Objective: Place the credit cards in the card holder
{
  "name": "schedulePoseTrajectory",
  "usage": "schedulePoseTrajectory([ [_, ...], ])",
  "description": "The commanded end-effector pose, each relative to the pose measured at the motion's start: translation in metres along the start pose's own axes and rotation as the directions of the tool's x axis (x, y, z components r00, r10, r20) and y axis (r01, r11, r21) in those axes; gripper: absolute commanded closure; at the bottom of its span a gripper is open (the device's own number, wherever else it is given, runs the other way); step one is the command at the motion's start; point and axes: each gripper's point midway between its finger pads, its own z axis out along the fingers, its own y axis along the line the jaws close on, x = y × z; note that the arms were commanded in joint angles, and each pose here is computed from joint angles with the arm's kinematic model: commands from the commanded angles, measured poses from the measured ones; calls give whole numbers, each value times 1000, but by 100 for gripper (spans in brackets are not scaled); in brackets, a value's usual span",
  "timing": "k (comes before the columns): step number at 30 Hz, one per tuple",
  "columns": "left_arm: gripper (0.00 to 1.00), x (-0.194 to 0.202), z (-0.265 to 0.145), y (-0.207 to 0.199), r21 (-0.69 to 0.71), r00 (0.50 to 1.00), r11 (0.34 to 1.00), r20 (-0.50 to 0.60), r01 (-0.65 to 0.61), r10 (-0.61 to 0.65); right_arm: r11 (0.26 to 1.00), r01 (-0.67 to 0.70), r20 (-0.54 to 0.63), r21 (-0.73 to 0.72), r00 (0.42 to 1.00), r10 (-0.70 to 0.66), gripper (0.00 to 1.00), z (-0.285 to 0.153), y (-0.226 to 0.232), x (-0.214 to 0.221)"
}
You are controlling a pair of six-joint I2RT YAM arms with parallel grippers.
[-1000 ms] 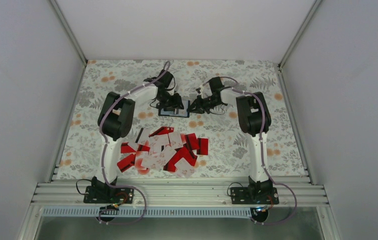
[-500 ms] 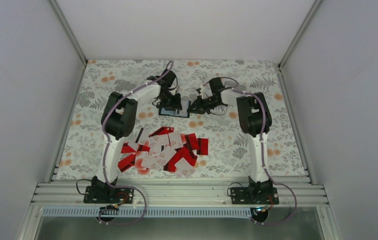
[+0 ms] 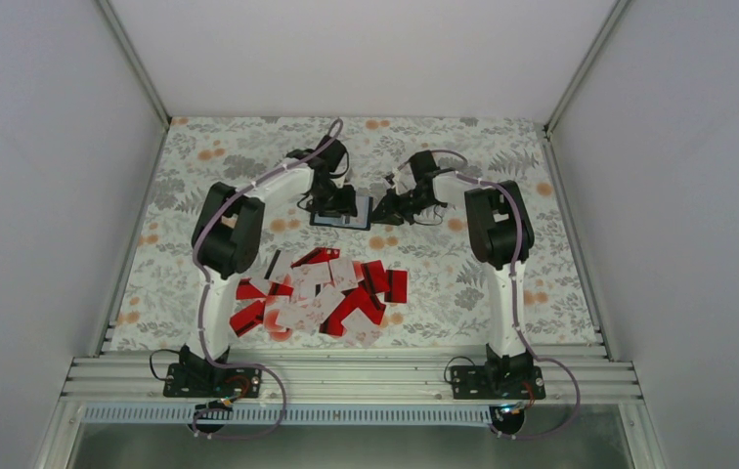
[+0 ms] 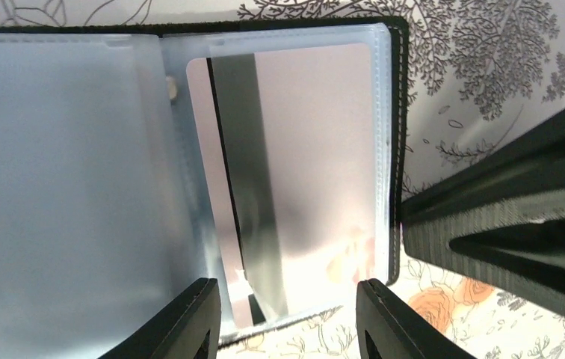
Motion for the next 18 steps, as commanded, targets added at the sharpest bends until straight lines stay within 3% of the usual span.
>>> schedulePoseTrajectory([
  [1, 53, -1, -27, -5, -21, 997, 998, 39, -62, 63, 999, 35, 20, 13, 999, -35, 91, -13, 14, -5],
  [7, 57, -7, -30, -7, -25, 991, 992, 54, -122, 124, 998, 61, 39, -16, 997, -60, 91, -21, 31, -11],
  [18, 88, -20, -9, 6, -54, 992, 991, 36, -121, 123, 997, 57, 47, -53, 997, -55, 86, -21, 40, -19],
])
